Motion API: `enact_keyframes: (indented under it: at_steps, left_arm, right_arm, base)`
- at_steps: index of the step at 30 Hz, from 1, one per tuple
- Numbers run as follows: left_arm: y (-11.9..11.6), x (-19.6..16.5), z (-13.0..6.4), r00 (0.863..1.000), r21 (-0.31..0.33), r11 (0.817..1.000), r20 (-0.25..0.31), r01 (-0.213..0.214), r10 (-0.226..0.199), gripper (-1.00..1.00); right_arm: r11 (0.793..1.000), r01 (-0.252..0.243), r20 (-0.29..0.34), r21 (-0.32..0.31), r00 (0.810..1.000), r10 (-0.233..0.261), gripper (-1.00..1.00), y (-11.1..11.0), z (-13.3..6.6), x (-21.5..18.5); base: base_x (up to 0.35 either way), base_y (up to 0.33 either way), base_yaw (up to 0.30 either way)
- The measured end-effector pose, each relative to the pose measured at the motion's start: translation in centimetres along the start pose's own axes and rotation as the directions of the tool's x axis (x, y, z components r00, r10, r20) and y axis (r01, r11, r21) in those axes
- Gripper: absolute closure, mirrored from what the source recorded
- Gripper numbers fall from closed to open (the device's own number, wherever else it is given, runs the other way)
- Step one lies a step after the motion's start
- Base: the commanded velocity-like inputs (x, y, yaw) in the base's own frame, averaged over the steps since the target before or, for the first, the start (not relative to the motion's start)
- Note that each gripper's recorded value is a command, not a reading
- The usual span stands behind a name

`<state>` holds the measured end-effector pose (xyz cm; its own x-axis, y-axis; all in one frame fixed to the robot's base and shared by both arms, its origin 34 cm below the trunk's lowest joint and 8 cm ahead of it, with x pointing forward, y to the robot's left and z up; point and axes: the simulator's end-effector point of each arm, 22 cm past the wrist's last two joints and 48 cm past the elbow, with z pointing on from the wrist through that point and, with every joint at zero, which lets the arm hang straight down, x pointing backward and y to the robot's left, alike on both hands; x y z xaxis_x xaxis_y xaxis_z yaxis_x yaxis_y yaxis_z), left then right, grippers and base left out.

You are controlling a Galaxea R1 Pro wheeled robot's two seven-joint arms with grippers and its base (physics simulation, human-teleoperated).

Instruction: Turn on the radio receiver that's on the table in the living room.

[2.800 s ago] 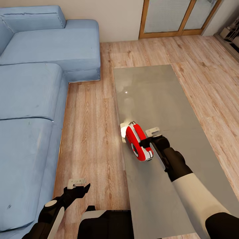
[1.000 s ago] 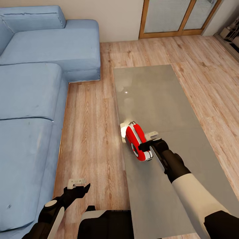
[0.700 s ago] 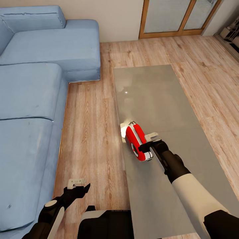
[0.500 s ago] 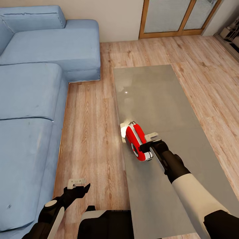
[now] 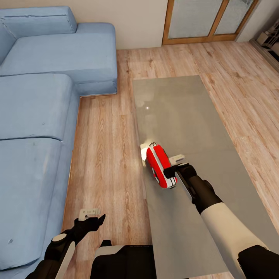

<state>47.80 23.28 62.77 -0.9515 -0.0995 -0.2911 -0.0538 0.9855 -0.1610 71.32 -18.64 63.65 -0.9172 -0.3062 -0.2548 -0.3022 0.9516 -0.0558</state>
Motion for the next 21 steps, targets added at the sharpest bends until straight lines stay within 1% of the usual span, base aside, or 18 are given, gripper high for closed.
enact_keyframes:
  at_steps: [8,12,13,14,15,16,17,18,19,20,21]
  left_arm:
    - [0.0,0.0,0.0,1.0,0.001,1.0,0.0,0.0,0.0,-1.0]
    - [0.0,0.0,0.0,1.0,0.001,1.0,0.0,0.0,0.0,-1.0]
    - [0.0,0.0,0.0,1.0,0.001,1.0,0.0,0.001,-0.001,-1.0]
    - [-0.1,0.0,0.0,1.0,0.002,1.0,0.0,0.002,-0.002,-1.0]
    - [0.0,0.0,0.0,1.0,0.002,1.0,0.0,0.002,-0.002,-1.0]
    - [0.0,0.0,0.0,1.0,0.002,1.0,0.0,0.002,-0.002,-1.0]
    - [-0.1,0.0,0.0,1.0,0.002,1.0,0.0,0.002,-0.002,-1.0]
    - [-0.1,0.0,0.0,1.0,0.002,1.0,0.001,0.002,-0.002,-1.0]
    - [-0.1,0.0,0.0,1.0,0.002,1.0,0.001,0.002,-0.002,-1.0]
    - [-0.1,0.0,0.0,1.0,0.002,1.0,0.001,0.002,-0.002,-1.0]
    - [-0.1,0.0,0.0,1.0,0.003,1.0,0.001,0.002,-0.002,-1.0]
  right_arm:
    - [1.0,0.001,0.0,0.002,1.0,-0.001,1.0,0.0,0.0,0.0]
    - [1.0,0.003,0.023,0.006,1.0,-0.003,1.0,-0.2,-0.6,-1.0]
    - [0.999,-0.029,-0.035,-0.02,0.999,0.028,1.0,-2.0,-3.0,-1.0]
    - [0.999,-0.01,-0.015,0.053,1.0,0.011,1.0,-5.2,-4.6,-1.8]
    - [0.985,0.031,0.044,0.169,0.998,-0.039,1.0,-8.0,-6.3,-4.1]
    - [0.978,0.02,0.133,0.207,0.99,-0.048,1.0,-8.6,-8.8,-7.0]
    - [0.987,0.015,0.249,0.162,0.967,-0.056,1.0,-7.3,-12.0,-10.5]
    - [0.997,0.002,0.36,0.071,0.933,-0.027,1.0,-5.0,-15.3,-13.4]
    - [1.0,0.0,0.411,0.02,0.912,-0.008,1.0,-3.8,-17.1,-14.7]
    - [0.999,0.001,0.414,0.044,0.91,-0.019,1.0,-4.3,-17.3,-14.8]
    - [0.995,0.001,0.365,0.1,0.93,-0.038,1.0,-5.7,-15.6,-13.6]
  base:
    - [0.0,0.0,0.0]
    - [0.0,0.0,0.0]
    - [0.0,0.0,0.0]
    - [0.0,0.0,0.0]
    - [0.0,0.0,0.0]
    - [0.0,0.0,0.0]
    - [0.0,0.0,0.0]
    - [0.0,0.0,0.0]
    - [0.0,0.0,0.0]
    - [0.0,0.0,0.0]
    - [0.0,0.0,0.0]
